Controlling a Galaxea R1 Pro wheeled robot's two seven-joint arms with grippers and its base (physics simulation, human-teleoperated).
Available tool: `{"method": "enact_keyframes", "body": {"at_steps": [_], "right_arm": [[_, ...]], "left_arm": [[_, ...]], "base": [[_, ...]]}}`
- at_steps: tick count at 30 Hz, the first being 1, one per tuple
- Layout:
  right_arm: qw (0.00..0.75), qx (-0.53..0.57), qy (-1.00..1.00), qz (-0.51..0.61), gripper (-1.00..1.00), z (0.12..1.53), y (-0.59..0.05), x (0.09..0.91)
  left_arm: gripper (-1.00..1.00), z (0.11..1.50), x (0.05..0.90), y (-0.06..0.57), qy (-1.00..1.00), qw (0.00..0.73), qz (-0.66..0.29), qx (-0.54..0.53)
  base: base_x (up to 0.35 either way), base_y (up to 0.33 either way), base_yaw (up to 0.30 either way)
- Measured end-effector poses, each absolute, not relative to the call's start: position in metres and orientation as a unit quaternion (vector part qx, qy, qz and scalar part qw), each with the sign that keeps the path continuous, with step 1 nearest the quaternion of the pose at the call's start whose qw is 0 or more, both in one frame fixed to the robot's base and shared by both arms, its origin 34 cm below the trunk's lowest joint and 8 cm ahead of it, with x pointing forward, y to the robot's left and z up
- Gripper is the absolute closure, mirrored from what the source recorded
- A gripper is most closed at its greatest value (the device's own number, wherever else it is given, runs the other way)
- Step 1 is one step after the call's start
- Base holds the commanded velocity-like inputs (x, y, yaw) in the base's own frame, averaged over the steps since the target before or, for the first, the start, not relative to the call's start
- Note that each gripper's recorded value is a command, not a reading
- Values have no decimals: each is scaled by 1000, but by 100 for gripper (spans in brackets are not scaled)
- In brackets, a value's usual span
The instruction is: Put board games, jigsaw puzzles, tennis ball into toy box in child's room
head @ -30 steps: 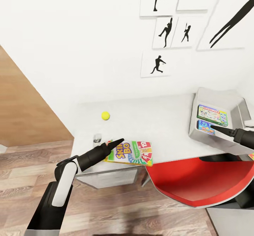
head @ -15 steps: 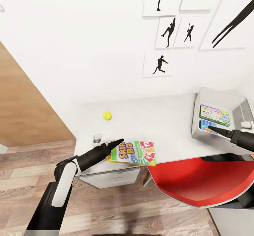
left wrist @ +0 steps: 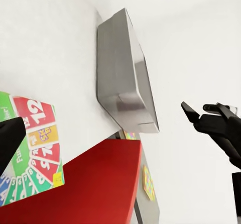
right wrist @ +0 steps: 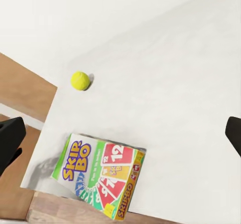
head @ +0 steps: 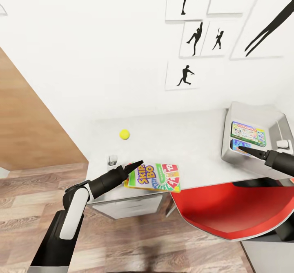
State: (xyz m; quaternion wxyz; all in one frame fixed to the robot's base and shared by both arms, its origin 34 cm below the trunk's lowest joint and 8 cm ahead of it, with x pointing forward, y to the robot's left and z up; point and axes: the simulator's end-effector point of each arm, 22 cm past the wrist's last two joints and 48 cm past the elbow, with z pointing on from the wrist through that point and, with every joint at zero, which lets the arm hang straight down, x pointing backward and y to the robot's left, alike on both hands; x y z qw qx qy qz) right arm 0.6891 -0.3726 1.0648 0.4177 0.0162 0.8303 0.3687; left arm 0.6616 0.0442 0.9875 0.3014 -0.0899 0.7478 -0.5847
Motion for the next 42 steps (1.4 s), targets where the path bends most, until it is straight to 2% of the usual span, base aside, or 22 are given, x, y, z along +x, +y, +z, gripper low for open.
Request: {"method": "enact_keyframes", "body": {"at_steps": [25, 42], "right_arm": [[419, 13, 837, 351, -100, 1078, -370, 686], [413, -2, 839, 354, -100, 1083, -356, 681]], "left_arm": [[-100, 995, 658, 50, 749, 310, -578, -90], [-100, 969, 616, 52, 756, 297, -571, -120]], "base": [[0, 0, 0], [0, 0, 0]]}}
